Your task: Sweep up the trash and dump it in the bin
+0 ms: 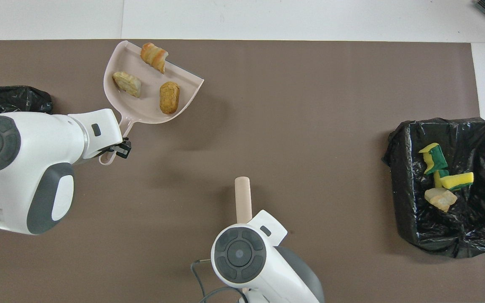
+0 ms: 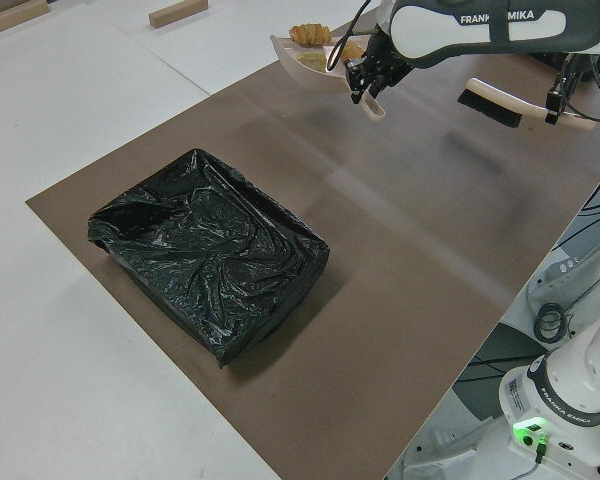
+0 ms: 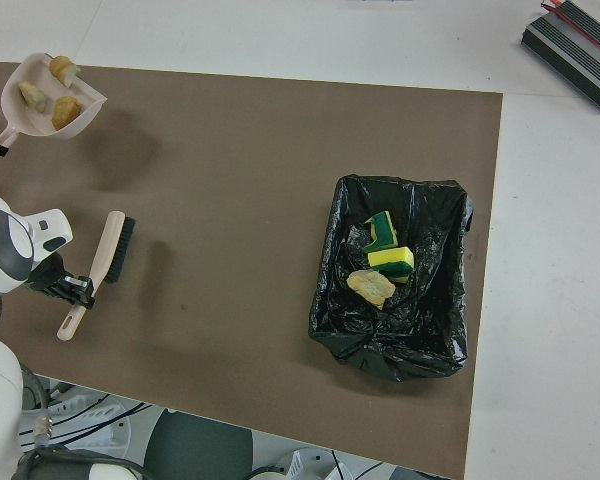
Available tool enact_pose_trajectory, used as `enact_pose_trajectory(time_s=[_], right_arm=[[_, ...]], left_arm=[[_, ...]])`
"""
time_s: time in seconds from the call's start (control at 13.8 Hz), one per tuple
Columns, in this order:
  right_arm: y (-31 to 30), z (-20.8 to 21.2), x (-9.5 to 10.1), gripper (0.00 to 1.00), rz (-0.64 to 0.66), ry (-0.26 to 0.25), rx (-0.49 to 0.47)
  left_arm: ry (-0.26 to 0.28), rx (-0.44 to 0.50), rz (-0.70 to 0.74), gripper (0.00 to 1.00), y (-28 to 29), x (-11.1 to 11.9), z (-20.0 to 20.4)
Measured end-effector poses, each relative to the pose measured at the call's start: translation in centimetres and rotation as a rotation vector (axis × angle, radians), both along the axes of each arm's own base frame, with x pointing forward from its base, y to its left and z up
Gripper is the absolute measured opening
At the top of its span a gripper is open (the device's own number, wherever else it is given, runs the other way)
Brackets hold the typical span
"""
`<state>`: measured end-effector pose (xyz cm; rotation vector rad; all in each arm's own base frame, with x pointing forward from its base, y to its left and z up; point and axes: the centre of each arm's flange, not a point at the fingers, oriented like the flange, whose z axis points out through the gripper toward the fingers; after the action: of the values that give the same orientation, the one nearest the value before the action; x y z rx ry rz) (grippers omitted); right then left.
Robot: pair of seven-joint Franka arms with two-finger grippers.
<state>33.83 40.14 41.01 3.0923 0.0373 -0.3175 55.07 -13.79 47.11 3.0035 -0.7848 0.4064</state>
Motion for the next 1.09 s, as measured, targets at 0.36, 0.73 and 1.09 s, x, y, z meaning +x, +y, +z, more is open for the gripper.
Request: enact_pose_trajectory(time_s=[0.36,0.73,1.09], right_arm=[[4.1,-3.6,-5.0,0.26,-0.022,-0.045,0.029],[3.8,-5.6,-4.0,0.29,-0.051,-0.026,0.01],[2.0,-1.3,1.1,0.81,-0.105,-0.012,-0.006]], left_arm=[[-0.063,-0.02,0.114,0.31,6.1,2.5,4.7],[-0.027,0.004,0.146,0.31,11.9,3.0,7.7],[-0.058,-0.061,0.15,0.31,19.6,3.0,9.4]])
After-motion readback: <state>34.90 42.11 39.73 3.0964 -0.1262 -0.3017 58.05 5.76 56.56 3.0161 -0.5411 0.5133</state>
